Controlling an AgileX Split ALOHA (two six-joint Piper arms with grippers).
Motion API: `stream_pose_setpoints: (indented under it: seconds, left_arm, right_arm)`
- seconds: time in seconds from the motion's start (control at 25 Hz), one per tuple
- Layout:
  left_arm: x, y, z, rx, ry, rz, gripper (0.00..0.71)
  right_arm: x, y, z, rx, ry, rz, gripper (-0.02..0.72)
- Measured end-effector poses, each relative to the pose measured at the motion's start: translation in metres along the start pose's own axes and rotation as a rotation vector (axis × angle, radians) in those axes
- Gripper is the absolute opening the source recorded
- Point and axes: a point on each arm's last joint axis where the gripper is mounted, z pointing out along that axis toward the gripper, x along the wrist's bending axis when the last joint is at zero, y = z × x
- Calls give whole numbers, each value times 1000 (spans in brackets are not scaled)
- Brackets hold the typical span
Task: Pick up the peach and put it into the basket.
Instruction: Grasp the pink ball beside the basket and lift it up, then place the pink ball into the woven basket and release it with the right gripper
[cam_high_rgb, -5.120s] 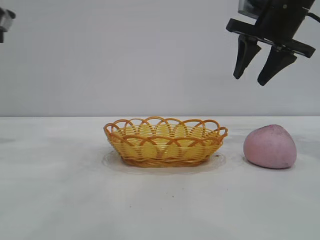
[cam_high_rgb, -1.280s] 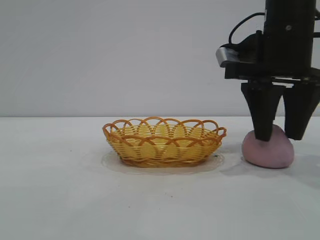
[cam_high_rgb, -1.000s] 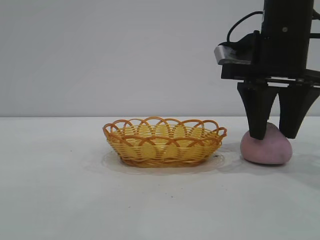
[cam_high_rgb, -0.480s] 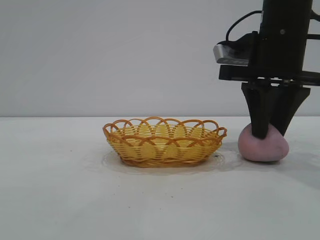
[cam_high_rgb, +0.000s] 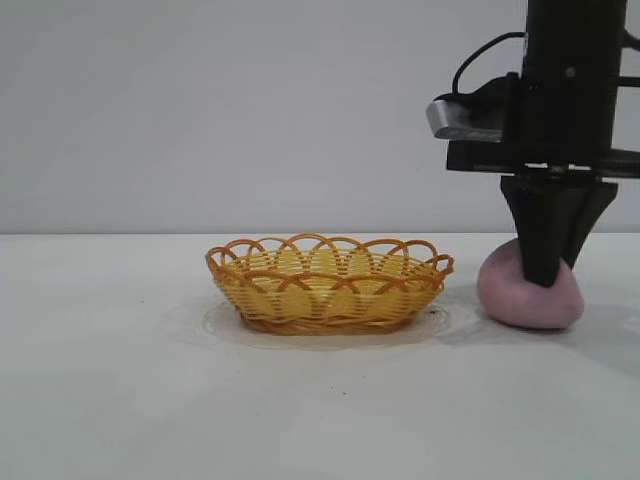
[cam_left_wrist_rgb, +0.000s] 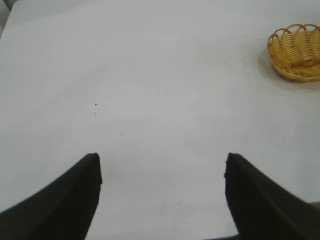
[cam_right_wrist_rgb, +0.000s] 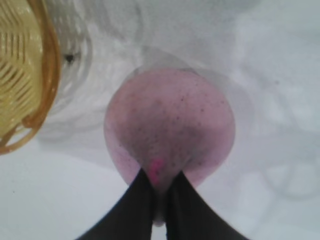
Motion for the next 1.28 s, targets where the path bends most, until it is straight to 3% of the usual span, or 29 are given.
stream_pose_setpoints:
  seconds: [0.32,0.52,0.92,1.28]
  left_arm:
    - [0,0,0,0,0,0,461]
    - [0,0,0,0,0,0,461]
    - [0,0,0,0,0,0,461]
    - [0,0,0,0,0,0,461]
  right_arm:
    - [4,9,-87,-190,-42,-39,0]
    - [19,14,-122,-303,81,-15,0]
    - [90,26,-82,-242,136,-172,0]
    - [97,42,-25,-156,132,-182,0]
